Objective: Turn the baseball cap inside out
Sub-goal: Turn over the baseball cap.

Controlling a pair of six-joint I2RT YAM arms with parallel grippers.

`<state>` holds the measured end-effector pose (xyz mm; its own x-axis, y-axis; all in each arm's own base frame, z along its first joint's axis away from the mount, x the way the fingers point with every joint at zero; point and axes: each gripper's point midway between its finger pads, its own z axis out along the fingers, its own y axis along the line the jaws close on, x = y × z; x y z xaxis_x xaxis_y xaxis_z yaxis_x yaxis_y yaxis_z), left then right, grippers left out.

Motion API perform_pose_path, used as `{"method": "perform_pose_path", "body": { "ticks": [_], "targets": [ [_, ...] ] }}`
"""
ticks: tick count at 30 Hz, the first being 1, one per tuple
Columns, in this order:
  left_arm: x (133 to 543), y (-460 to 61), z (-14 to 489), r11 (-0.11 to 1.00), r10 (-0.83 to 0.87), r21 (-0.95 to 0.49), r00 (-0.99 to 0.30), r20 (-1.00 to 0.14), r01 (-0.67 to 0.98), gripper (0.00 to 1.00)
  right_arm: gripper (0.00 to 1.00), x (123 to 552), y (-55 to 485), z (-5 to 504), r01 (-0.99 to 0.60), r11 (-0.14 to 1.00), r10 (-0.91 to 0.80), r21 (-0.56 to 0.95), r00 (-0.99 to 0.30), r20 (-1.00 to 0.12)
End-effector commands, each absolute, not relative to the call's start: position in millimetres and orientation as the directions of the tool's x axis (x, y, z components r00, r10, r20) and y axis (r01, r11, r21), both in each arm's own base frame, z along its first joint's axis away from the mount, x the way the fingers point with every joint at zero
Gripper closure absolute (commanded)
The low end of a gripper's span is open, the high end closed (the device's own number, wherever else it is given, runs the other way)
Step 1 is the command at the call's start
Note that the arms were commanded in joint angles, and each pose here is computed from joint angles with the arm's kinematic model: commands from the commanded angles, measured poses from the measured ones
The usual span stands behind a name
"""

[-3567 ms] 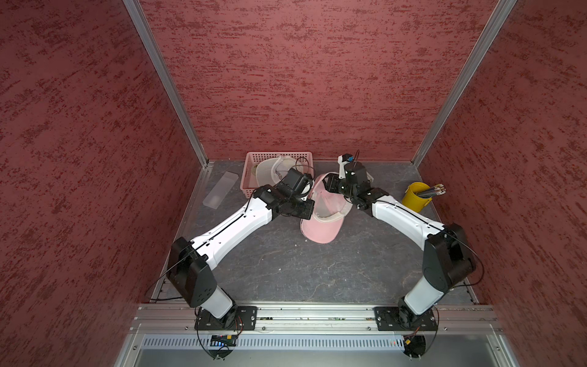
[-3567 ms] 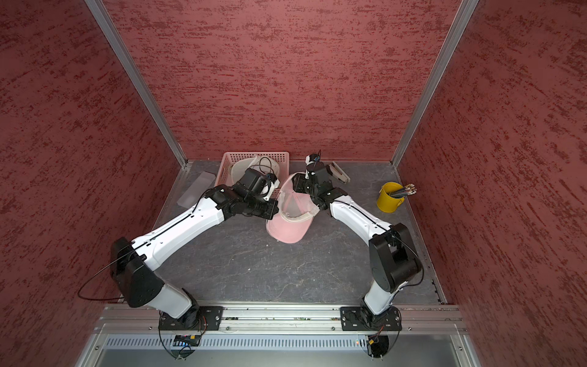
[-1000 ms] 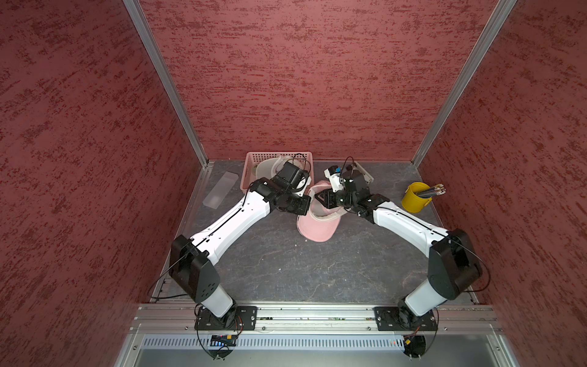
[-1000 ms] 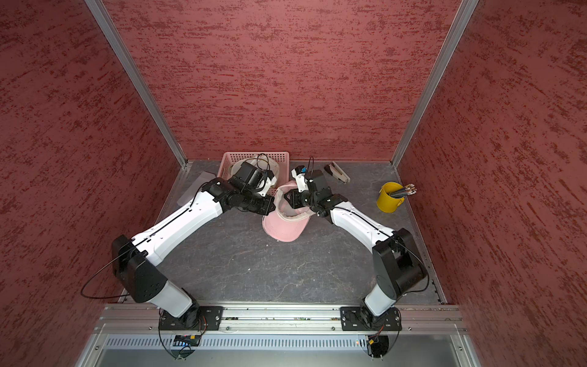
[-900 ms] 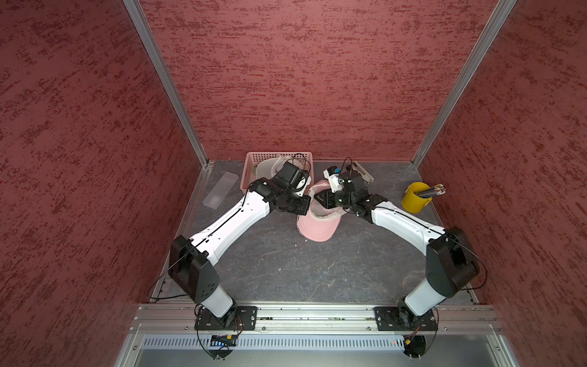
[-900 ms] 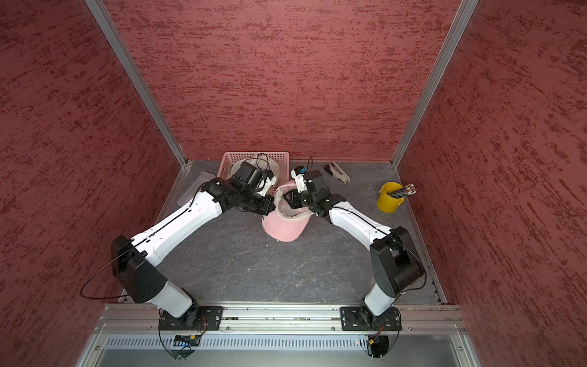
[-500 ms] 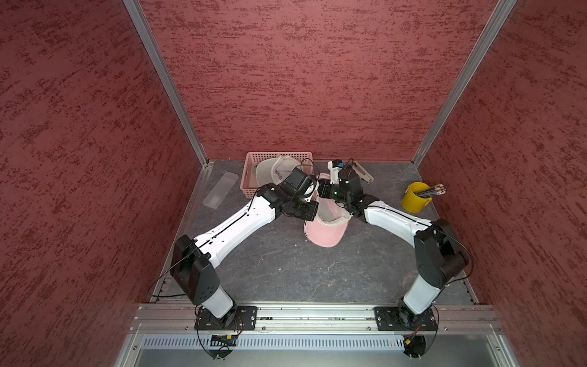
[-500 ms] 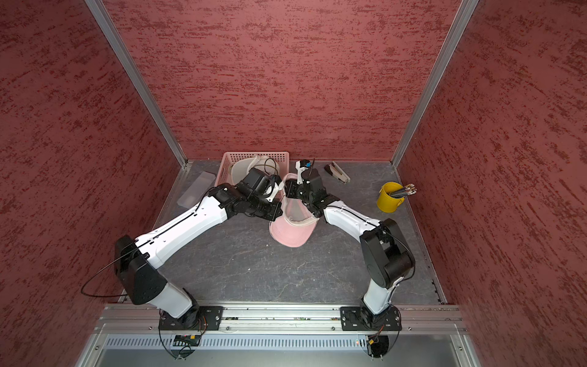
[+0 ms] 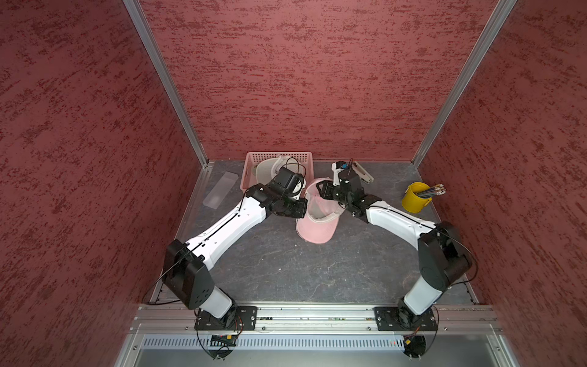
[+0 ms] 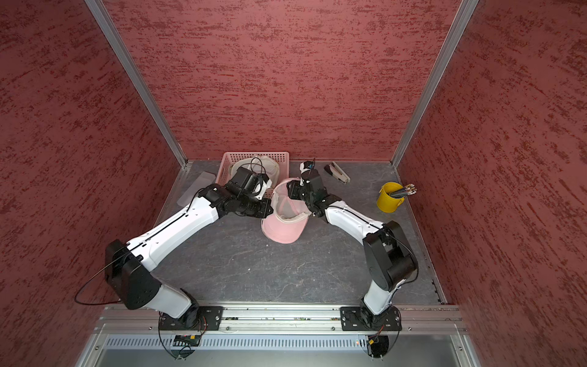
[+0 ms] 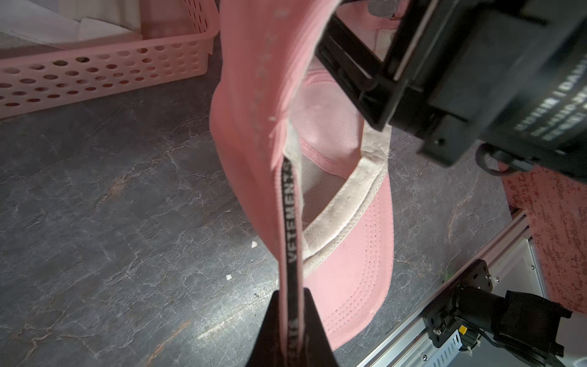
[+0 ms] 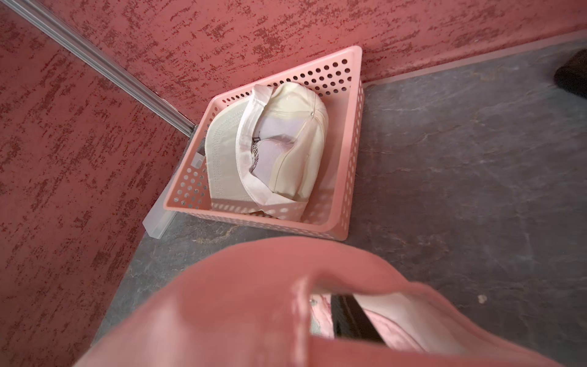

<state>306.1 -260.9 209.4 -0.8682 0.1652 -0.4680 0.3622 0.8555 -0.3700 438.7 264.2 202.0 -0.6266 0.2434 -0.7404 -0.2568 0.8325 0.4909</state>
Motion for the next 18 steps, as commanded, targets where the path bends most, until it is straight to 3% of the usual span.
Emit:
{"method": "perform_pose_path", "body": {
  "ticks": [1,8,18],
  "targets": [
    [312.5,-269.0,226.3,0.831,0.144,-0.402,-0.846,-0.513,0.385,1.0,0.54,425.9,258.3,209.8,-0.301,0.859,0.14,0.414,-0.639,-0.756],
    [311.9,-273.5,230.5,0.827,0.153,-0.397,-0.839,-0.522,0.398,1.0,0.5,418.6,256.9,186.5,-0.296,0.87,0.095,0.395,-0.684,-0.723],
    [310.3,-279.4,231.8,0.824,0.153,-0.397,-0.834,-0.531,0.404,1.0,0.51,417.0,315.9,205.8,-0.389,0.779,0.12,0.491,-0.677,-0.726]
  ]
}}
